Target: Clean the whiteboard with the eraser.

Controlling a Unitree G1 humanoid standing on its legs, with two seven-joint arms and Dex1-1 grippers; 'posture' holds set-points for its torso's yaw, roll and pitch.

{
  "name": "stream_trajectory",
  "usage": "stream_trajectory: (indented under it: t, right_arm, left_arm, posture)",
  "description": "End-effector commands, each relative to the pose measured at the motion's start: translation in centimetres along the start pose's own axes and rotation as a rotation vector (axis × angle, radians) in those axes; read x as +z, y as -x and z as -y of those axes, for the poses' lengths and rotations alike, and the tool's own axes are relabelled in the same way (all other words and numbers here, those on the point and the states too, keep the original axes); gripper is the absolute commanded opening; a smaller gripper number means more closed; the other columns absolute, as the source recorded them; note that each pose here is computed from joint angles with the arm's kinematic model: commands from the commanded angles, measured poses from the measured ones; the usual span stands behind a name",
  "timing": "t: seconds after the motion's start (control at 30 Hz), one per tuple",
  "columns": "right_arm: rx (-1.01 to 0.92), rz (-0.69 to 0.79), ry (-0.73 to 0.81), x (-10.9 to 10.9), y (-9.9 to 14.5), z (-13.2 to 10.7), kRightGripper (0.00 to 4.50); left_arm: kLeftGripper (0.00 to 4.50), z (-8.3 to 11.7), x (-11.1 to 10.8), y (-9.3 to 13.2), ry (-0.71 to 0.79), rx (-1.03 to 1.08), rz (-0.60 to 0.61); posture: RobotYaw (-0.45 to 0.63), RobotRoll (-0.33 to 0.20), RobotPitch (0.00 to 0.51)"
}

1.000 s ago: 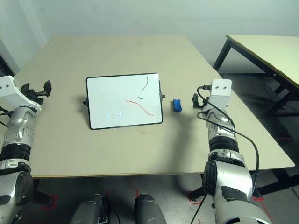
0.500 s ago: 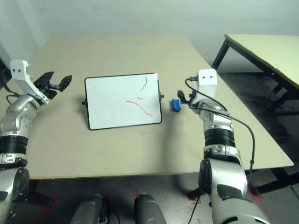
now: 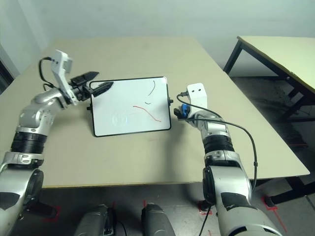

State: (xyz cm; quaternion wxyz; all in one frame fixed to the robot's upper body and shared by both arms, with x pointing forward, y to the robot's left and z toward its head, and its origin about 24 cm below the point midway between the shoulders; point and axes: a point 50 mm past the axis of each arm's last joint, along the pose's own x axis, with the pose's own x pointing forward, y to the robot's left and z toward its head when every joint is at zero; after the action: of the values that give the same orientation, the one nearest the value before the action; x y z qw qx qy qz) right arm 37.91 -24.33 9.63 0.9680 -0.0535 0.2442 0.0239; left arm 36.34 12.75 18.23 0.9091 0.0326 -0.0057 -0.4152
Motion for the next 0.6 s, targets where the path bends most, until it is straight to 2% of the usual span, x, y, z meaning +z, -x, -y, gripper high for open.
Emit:
stream_trajectory:
  t: [0.03, 0.37, 0.43, 0.53, 0.6]
  right_arm:
    - [0.006, -0.003, -0.005, 0.0, -0.3, -0.5, 4.08]
    - [-0.058, 0.028, -0.08, 0.3, -0.3, 0.2, 0.99]
    - [-0.081, 0.049, -0.091, 0.7, -0.1, 0.6, 0.71]
    - [-0.103, 0.101, -0.098, 1.9, 0.4, 1.0, 0.6]
    - [-0.091, 0.178, -0.068, 4.3, 1.3, 1.0, 0.59]
  left_arm:
    - [4.5, 1.0, 0.1, -0.7, -0.019, -0.036, -0.013]
    - [4.5, 1.4, -0.3, -0.2, -0.004, -0.032, -0.02]
    - [4.5, 1.4, -0.3, -0.1, -0.003, -0.032, -0.022]
    - [4.5, 1.5, -0.3, 0.1, -0.002, -0.032, -0.024]
    - [4.5, 1.5, -0.4, 0.1, -0.003, -0.034, -0.033]
  posture:
    - [-0.07, 0.0, 0.019]
    - [-0.07, 0.0, 0.007]
    - [-0.07, 0.0, 0.006]
    - [-0.08, 0.0, 0.003]
    - [-0.09, 0.0, 0.002]
